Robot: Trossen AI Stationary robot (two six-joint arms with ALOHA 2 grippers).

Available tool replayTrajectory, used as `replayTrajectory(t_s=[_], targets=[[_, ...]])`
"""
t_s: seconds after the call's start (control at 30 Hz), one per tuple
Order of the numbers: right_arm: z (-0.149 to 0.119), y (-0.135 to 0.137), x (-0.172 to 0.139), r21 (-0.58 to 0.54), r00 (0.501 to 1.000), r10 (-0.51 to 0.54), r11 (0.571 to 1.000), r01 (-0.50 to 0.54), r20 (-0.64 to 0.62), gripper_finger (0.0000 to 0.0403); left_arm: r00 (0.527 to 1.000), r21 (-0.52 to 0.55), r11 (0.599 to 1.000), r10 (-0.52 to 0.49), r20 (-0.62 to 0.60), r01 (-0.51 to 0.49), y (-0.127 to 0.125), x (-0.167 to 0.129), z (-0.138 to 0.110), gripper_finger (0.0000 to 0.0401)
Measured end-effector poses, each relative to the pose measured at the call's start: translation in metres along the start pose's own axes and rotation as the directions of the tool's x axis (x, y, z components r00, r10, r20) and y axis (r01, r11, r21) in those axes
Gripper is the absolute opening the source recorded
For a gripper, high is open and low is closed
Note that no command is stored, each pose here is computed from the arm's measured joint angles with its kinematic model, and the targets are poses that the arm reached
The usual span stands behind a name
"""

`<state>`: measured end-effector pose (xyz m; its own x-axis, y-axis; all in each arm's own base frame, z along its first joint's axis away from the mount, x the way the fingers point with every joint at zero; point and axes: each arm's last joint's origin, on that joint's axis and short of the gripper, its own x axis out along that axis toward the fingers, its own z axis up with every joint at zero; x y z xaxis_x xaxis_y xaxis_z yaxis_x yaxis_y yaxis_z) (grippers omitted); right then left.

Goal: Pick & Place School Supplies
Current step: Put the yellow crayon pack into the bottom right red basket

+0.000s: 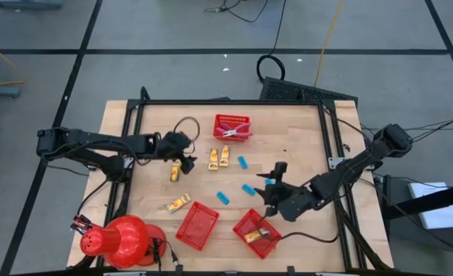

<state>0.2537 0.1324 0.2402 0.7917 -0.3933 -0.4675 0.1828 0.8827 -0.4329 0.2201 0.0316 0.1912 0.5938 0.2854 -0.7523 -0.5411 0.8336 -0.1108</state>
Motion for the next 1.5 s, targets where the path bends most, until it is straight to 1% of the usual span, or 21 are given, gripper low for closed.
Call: replayTrajectory(t_s=[0.13, 0.23, 0.3, 0.47, 0.6, 0.73, 0.9, 1.0, 1.13, 1.2, 1.3, 1.4, 1.5], targets=[[-0.01, 0.0, -0.008, -0.014, 1.0, 0.003, 1.0, -0.003, 0.006, 0.0231, 0.991, -0.063, 0.994, 0.085, -0.104, -0.092, -0.014, -0.008, -0.024, 0.0324], [-0.021, -0.001, -0.01, -0.009, 1.0, 0.006, 1.0, -0.006, -0.003, 0.0231, 0.98, -0.124, 0.98, 0.135, -0.147, -0.154, -0.023, -0.014, -0.039, 0.0324], [-0.03, -0.001, -0.009, -0.007, 1.0, 0.006, 1.0, -0.006, -0.017, 0.0231, 0.978, -0.167, 0.971, 0.144, -0.153, -0.169, -0.028, -0.017, -0.046, 0.0324], [-0.042, 0.0, -0.007, 0.001, 1.0, 0.009, 1.0, -0.009, -0.023, 0.0231, 0.978, -0.257, 0.952, 0.128, -0.164, -0.168, -0.036, -0.02, -0.053, 0.0324], [-0.045, 0.002, -0.008, -0.005, 1.0, 0.018, 1.0, -0.018, -0.02, 0.0227, 0.962, -0.268, 0.938, 0.164, -0.219, -0.221, -0.037, -0.014, -0.06, 0.0324], [-0.044, 0.005, -0.011, -0.011, 0.999, 0.032, 0.999, -0.032, -0.008, 0.0224, 0.933, -0.245, 0.925, 0.218, -0.285, -0.291, -0.037, -0.004, -0.068, 0.0324], [-0.044, 0.006, -0.012, -0.009, 0.999, 0.039, 0.999, -0.039, 0.002, 0.0224, 0.917, -0.239, 0.922, 0.218, -0.333, -0.306, -0.039, 0.011, -0.072, 0.0324], [-0.043, 0.006, -0.012, -0.008, 0.999, 0.04, 0.999, -0.04, 0.003, 0.0224, 0.917, -0.235, 0.929, 0.194, -0.347, -0.285, -0.043, 0.022, -0.074, 0.0324], [-0.043, 0.006, -0.012, -0.001, 0.999, 0.041, 0.999, -0.041, 0.008, 0.0224, 0.915, -0.213, 0.933, 0.204, -0.348, -0.29, -0.045, 0.032, -0.076, 0.0319], [-0.042, 0.006, -0.012, 0.007, 0.999, 0.042, 0.999, -0.042, 0.013, 0.0224, 0.915, -0.215, 0.93, 0.215, -0.341, -0.298, -0.046, 0.035, -0.077, 0.0301], [-0.042, 0.007, -0.012, 0.011, 0.999, 0.043, 0.999, -0.043, 0.016, 0.0224, 0.919, -0.209, 0.929, 0.23, -0.319, -0.305, -0.047, 0.035, -0.077, 0.0247], [-0.041, 0.007, -0.012, 0.017, 0.999, 0.043, 0.999, -0.044, 0.02, 0.0224, 0.927, -0.19, 0.934, 0.241, -0.287, -0.301, -0.048, 0.033, -0.077, 0.0167], [-0.041, 0.007, -0.012, 0.03, 0.999, 0.043, 0.999, -0.044, 0.021, 0.0224, 0.931, -0.148, 0.943, 0.254, -0.261, -0.299, -0.05, 0.032, -0.078, 0.0074]])
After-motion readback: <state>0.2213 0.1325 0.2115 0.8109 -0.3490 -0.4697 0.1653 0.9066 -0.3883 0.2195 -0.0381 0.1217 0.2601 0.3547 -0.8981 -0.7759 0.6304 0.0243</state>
